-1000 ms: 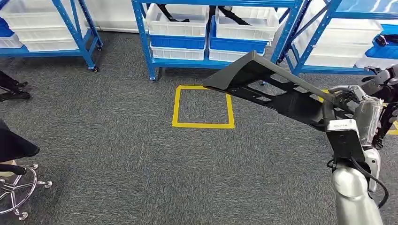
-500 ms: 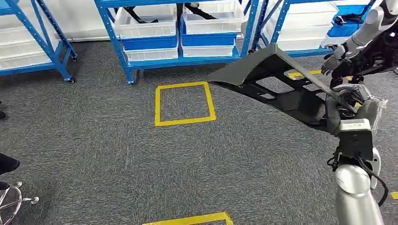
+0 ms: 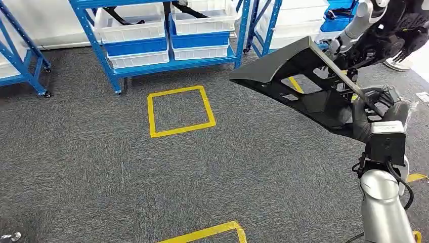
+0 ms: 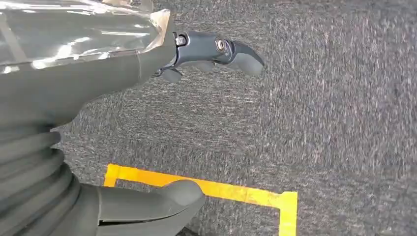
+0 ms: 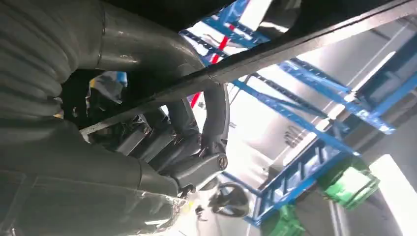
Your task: Take the parts from the cabinet and place them on the table.
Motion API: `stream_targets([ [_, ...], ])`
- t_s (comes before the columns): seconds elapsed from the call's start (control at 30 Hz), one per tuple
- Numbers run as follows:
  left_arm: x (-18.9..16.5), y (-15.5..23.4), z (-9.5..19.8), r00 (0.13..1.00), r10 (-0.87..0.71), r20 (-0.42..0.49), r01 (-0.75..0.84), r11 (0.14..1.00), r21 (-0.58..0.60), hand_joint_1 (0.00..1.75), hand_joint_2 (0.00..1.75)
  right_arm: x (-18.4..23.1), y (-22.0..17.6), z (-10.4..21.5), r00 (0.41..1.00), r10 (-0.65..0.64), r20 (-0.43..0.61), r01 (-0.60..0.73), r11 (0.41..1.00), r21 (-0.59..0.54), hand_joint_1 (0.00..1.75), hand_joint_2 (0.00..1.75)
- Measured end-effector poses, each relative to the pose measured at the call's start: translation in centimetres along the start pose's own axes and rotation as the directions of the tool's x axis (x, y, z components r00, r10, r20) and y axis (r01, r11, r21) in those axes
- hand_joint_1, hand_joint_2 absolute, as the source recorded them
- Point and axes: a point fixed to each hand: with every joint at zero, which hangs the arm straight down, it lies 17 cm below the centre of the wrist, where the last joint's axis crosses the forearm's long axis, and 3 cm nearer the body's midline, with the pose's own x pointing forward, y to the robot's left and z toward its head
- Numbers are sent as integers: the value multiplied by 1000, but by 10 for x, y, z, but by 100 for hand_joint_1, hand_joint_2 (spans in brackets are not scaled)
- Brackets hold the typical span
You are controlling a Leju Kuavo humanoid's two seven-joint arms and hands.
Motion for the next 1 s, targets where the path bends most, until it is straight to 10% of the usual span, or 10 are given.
stream_targets([
  [0.57,0,0,0,1000,7,0,-7,1000,8,0,175,-1,2,-10,1000,-26,4,26,999,-26,175,175],
  [1.0,-8,5,2,998,52,-35,-50,998,36,0,175,-37,-18,39,988,-105,-113,94,991,-99,175,175],
])
